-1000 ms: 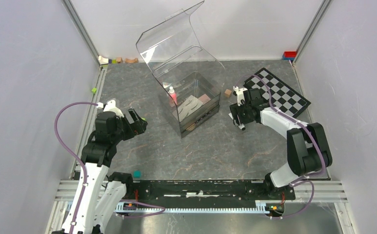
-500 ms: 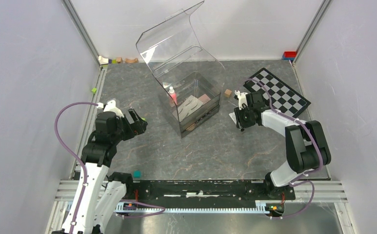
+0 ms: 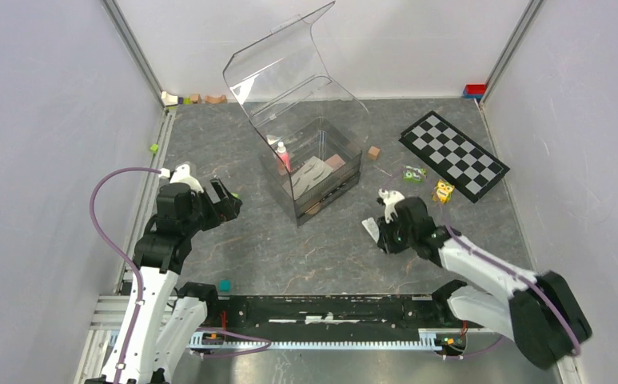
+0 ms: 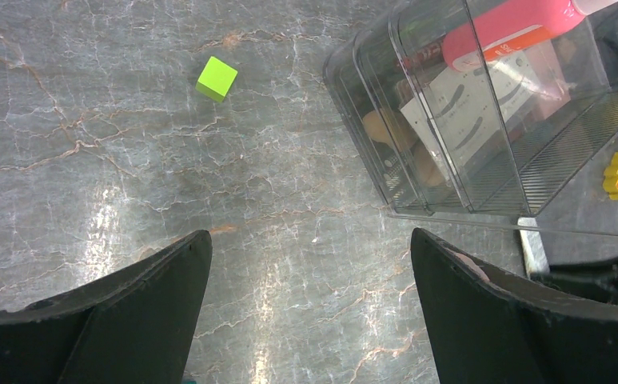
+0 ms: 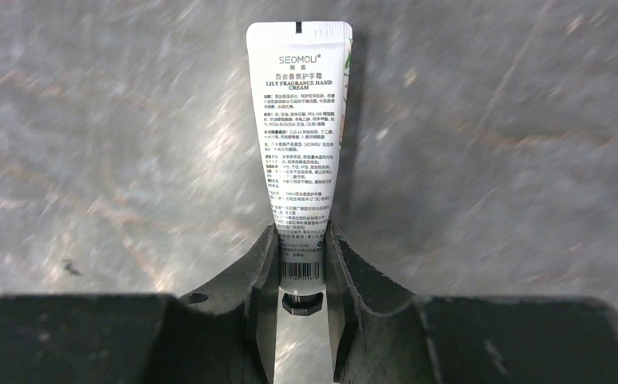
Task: Organize the makeup
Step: Move the makeup to the center of the board, then pick up the makeup from the center of the board.
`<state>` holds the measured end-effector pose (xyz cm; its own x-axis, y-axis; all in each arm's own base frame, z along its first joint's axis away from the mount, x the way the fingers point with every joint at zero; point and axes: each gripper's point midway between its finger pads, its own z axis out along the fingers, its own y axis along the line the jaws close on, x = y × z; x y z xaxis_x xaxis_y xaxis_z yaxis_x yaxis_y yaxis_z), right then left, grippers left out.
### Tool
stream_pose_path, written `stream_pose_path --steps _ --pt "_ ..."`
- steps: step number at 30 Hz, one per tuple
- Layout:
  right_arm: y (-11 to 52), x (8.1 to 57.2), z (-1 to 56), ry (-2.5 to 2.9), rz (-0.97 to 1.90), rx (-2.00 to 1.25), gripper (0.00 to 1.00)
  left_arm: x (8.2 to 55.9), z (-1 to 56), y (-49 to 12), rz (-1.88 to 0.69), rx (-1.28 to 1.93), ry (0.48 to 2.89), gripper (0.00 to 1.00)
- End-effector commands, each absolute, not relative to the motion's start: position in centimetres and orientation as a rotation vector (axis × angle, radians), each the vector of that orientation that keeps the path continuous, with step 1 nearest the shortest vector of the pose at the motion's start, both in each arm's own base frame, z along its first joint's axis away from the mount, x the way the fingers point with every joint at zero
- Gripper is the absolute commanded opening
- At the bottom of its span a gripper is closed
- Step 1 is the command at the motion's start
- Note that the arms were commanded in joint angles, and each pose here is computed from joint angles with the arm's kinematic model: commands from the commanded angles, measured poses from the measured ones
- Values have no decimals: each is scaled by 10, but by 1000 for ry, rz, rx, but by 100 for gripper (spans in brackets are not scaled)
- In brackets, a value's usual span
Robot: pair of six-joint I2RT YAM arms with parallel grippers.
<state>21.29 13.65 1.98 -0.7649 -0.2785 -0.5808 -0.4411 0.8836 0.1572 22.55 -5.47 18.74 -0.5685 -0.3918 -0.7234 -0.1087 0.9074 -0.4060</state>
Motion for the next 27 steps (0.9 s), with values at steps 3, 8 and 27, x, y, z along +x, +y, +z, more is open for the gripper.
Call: stream_pose_path --steps 3,8,27 --pt "148 174 21 2405 519 -163 25 231 195 -55 -382 -286 2126 100" --pt "139 158 13 2410 526 93 33 231 194 -54 -379 -288 2130 100" --pt "142 153 18 2556 379 -298 55 222 216 -71 -513 -275 2077 100"
